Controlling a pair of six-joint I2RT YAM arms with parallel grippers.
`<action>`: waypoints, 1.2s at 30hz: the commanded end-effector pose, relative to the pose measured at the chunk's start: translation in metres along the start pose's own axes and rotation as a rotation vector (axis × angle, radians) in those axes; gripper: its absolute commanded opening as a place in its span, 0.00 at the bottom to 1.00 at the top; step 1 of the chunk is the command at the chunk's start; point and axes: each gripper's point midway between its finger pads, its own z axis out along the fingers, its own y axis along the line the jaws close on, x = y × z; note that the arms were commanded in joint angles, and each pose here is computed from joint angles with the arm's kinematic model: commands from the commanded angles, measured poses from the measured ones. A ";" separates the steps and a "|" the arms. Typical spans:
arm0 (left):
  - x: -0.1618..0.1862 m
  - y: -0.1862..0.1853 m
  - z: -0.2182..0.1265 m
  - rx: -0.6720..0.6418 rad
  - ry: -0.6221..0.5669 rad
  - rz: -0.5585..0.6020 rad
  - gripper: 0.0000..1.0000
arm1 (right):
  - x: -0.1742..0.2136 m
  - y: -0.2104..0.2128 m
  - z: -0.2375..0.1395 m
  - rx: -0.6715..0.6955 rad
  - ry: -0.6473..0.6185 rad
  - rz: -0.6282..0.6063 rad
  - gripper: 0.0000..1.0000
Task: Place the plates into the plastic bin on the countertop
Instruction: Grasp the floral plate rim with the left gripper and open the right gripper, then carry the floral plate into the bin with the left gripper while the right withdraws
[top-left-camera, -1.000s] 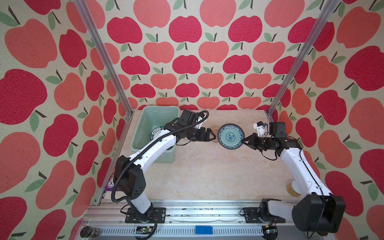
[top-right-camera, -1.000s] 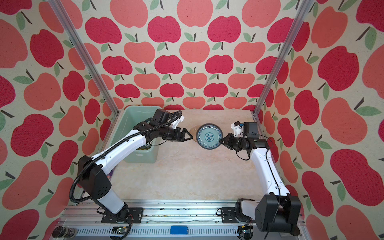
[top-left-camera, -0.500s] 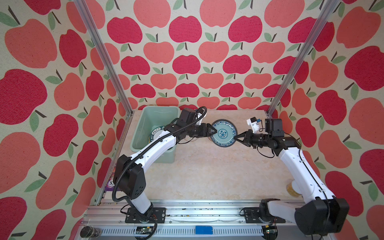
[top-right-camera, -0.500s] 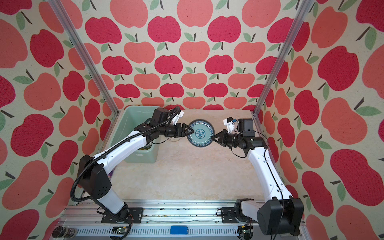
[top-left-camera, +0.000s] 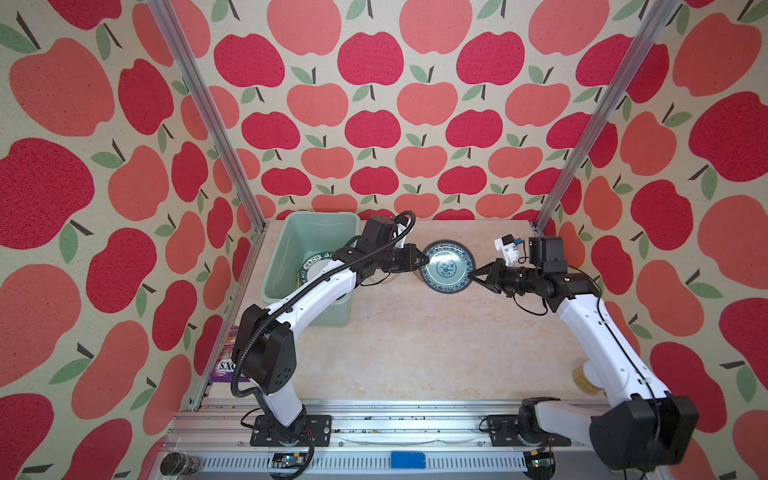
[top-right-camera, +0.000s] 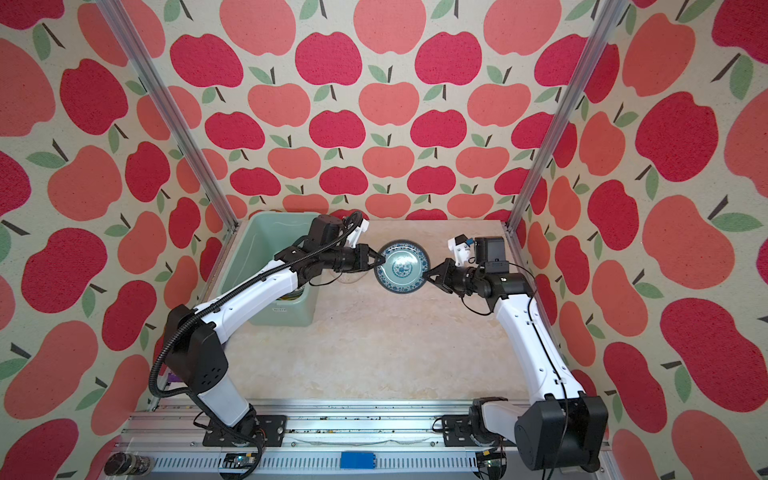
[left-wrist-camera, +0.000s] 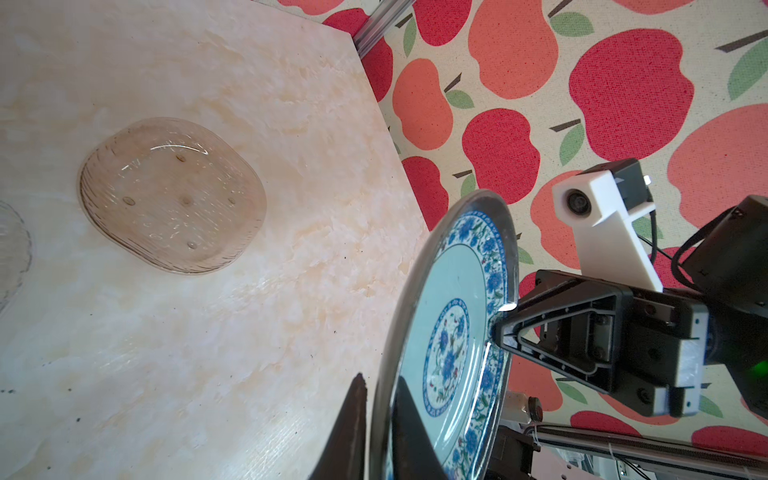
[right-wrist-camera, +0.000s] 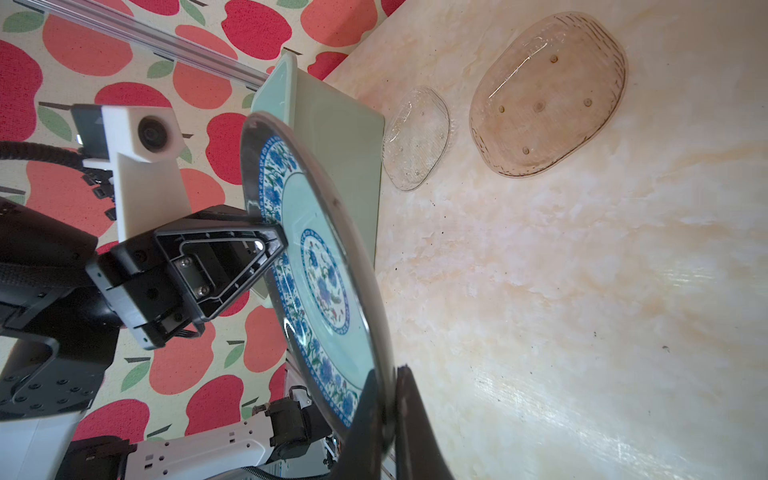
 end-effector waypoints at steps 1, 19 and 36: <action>-0.006 0.006 -0.002 -0.046 -0.016 0.006 0.07 | -0.009 0.021 -0.007 -0.057 -0.031 -0.043 0.13; -0.105 0.064 -0.167 -0.304 -0.403 -0.100 0.00 | -0.033 0.037 -0.031 -0.066 -0.114 -0.057 0.59; -0.052 0.199 -0.299 -0.685 -0.847 -0.755 0.00 | -0.044 0.036 -0.026 -0.068 -0.087 -0.037 0.58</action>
